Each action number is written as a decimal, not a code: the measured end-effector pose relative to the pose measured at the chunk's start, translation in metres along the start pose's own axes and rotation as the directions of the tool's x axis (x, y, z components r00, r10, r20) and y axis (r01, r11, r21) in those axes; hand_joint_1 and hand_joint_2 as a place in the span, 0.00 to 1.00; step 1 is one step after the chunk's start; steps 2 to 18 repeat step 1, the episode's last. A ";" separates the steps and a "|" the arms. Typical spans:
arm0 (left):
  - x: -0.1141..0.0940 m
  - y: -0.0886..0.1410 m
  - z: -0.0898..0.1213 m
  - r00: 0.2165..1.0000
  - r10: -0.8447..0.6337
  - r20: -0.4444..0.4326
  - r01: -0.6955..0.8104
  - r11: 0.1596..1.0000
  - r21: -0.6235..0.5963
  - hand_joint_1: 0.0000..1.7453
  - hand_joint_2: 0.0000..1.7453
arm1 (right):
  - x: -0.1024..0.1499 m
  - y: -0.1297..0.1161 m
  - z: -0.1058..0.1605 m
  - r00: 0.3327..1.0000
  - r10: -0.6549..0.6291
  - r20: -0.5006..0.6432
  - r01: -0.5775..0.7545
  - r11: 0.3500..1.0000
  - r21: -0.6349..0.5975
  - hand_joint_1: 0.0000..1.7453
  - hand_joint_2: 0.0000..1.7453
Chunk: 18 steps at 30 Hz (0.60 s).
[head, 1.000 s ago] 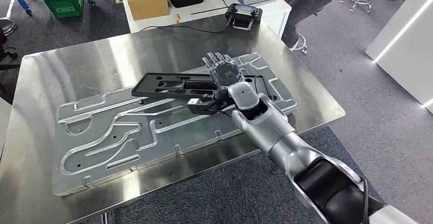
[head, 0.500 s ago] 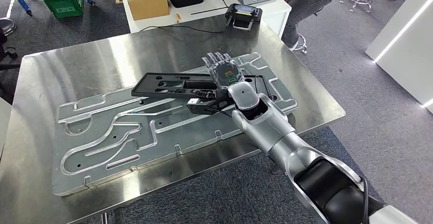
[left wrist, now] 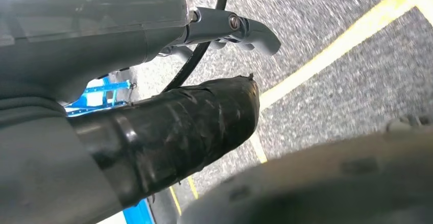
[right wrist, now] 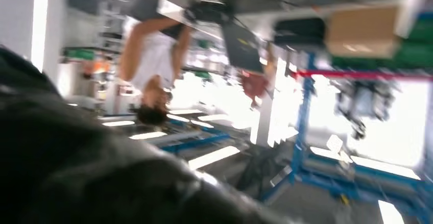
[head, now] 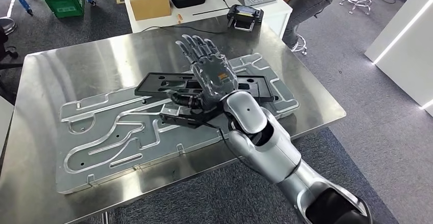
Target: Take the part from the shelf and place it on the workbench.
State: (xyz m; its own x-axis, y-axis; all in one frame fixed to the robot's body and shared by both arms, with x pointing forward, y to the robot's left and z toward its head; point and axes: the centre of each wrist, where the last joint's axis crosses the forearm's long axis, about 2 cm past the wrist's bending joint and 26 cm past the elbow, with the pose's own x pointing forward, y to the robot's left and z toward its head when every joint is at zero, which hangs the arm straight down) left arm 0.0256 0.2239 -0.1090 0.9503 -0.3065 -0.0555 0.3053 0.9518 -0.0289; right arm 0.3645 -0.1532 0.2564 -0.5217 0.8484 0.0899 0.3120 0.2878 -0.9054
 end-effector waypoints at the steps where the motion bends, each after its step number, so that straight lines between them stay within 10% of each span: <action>1: 0.000 0.000 0.000 1.000 0.001 0.001 -0.001 1.000 0.002 0.00 0.00 | 0.003 -0.002 0.004 1.000 -0.008 0.013 0.008 1.000 -0.013 0.00 0.00; 18: 0.000 0.000 0.000 1.000 0.001 0.001 -0.001 1.000 0.002 0.00 0.00 | 0.003 -0.002 0.004 1.000 -0.008 0.013 0.008 1.000 -0.013 0.00 0.00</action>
